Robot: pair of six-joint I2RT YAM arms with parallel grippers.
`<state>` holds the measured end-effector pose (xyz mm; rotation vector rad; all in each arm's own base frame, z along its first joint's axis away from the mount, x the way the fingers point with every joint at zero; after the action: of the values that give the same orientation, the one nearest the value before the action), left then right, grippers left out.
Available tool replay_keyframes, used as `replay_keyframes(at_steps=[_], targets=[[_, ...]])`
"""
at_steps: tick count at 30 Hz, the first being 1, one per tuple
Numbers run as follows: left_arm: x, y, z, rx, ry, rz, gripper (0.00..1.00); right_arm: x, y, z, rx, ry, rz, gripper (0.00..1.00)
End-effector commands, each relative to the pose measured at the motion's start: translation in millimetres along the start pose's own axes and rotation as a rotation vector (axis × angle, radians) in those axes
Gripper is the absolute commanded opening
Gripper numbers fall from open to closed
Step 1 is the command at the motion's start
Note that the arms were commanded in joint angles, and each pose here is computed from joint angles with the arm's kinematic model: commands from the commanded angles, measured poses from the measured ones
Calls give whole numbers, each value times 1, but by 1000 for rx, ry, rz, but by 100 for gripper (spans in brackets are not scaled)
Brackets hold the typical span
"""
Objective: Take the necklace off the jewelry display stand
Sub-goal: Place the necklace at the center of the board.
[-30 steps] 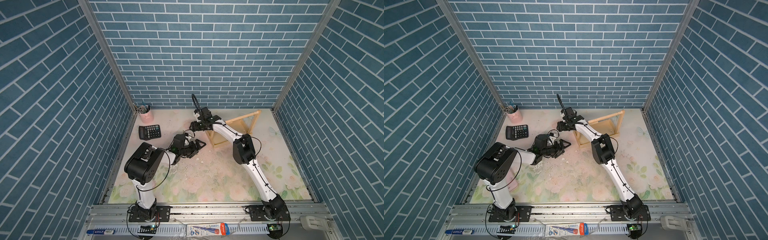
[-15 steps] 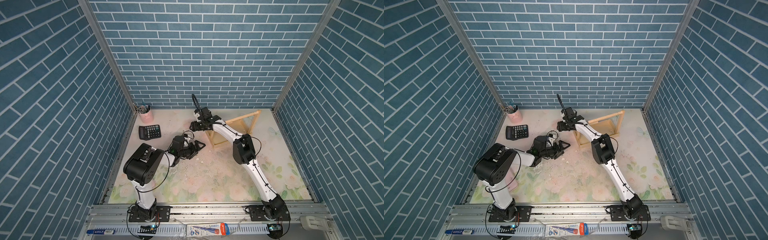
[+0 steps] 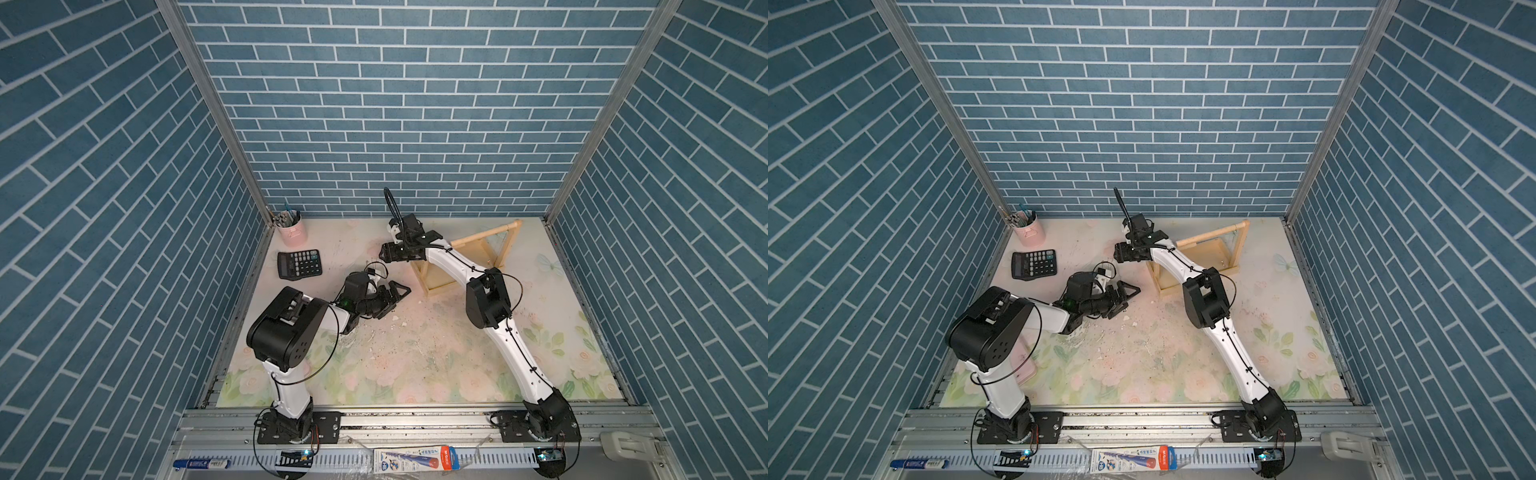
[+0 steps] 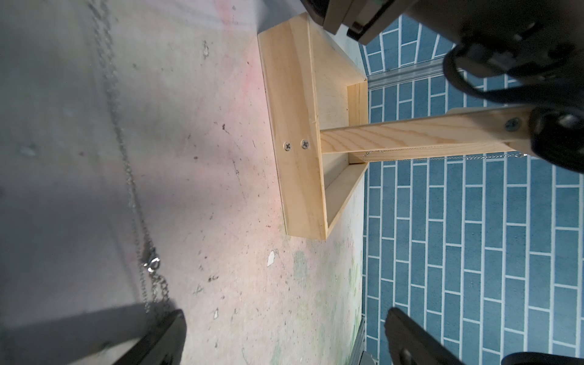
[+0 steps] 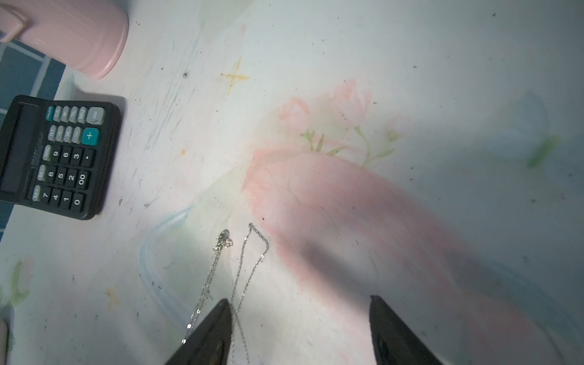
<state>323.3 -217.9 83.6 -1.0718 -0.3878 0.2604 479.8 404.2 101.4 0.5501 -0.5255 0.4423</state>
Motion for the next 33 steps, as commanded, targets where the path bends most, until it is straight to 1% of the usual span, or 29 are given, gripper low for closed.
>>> replay_keyframes(at_steps=[1, 12, 17, 24, 27, 33], targets=[[-12, 22, 2, 84, 27, 54, 99, 29, 4, 30, 2, -76, 2, 70], [-12, 21, 1, 82, 28, 53, 99, 36, 6, 37, 20, -96, 8, 71], [-8, 15, 0, 72, 28, 43, 99, 42, 10, 43, 35, -111, 15, 72], [-4, 6, 1, 73, 35, 20, 99, 55, 23, 63, 71, -150, 32, 72], [4, -8, 0, 54, 24, -7, 99, 61, 27, 72, 75, -169, 39, 73], [9, -22, 3, 44, 18, -37, 99, 69, 34, 88, 78, -191, 58, 73]])
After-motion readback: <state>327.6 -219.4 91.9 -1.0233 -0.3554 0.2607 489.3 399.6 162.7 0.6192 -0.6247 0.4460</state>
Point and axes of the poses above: each gripper's point midway between its finger pads, its own z axis back along the fingers, its own y axis along the line the jaws close on, x = y × z, the point moved 6 cm from there along z, back along the fingers, and after that the axes turned 1 degree about z, right-handed, at the moved point
